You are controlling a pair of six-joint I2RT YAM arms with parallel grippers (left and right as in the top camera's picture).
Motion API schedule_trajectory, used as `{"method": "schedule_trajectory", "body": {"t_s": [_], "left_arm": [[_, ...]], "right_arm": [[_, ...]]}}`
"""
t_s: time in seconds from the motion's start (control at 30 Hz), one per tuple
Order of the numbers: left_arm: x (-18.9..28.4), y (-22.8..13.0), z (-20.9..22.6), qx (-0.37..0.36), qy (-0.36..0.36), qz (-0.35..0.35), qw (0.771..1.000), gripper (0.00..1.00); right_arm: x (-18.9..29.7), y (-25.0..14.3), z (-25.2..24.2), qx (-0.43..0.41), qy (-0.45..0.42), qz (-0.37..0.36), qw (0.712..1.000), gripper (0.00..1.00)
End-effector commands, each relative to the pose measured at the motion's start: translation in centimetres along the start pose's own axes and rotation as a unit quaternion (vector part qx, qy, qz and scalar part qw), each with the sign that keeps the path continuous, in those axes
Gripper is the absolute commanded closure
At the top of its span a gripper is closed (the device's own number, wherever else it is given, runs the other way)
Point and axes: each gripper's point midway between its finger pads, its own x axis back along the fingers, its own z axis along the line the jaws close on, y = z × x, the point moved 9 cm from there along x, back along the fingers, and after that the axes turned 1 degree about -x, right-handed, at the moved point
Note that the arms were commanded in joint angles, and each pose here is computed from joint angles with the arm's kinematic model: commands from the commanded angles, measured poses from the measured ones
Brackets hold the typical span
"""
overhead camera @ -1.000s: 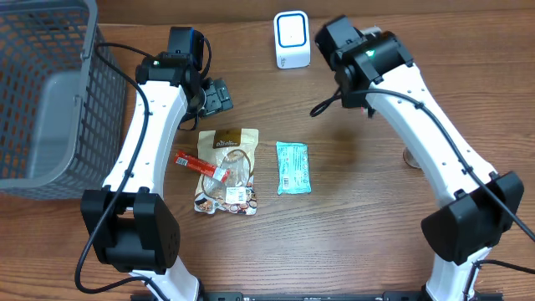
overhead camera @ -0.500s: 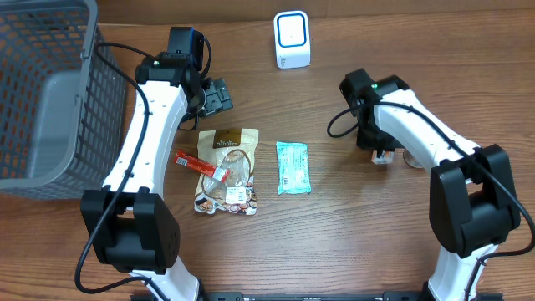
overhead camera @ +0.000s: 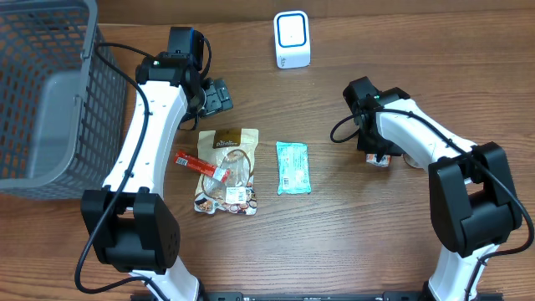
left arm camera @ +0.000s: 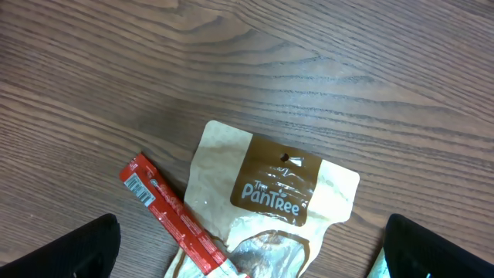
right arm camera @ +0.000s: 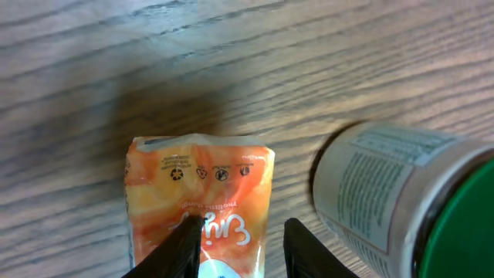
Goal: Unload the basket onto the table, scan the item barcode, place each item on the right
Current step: 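Carry the orange pack right and lower it beside the jar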
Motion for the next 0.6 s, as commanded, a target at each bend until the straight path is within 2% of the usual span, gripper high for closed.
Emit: {"method": "schedule_trajectory", "body": {"t_s": [0.0,0.2,0.37,0.47,0.57], "left_arm": [[0.9,0.3,0.1,-0.004,-0.002,-0.015,1.0,0.01],[0.9,0.3,0.1,-0.004,-0.002,-0.015,1.0,0.0],[0.9,0.3,0.1,-0.004,-0.002,-0.015,1.0,0.0],[0.9,0.3,0.1,-0.004,-0.002,-0.015,1.0,0.0],[0.9,0.3,0.1,-0.004,-0.002,-0.015,1.0,0.0]], "right_arm": [[1.2,0.9,-0.2,0.017,0.003,-0.011,1.0,0.64],[3.5,1.3,-0.7,0.006,0.033,-0.026,0.999,0.64],[4.0,1.0,-0.4,0.004,0.071,-0.012,0.997,0.62],[3.7,0.7,0.1,0.005,0.096,0.001,0.995,0.43],[3.3,0.5,0.6,0.005,0.115,0.011,0.993,0.38]]}}
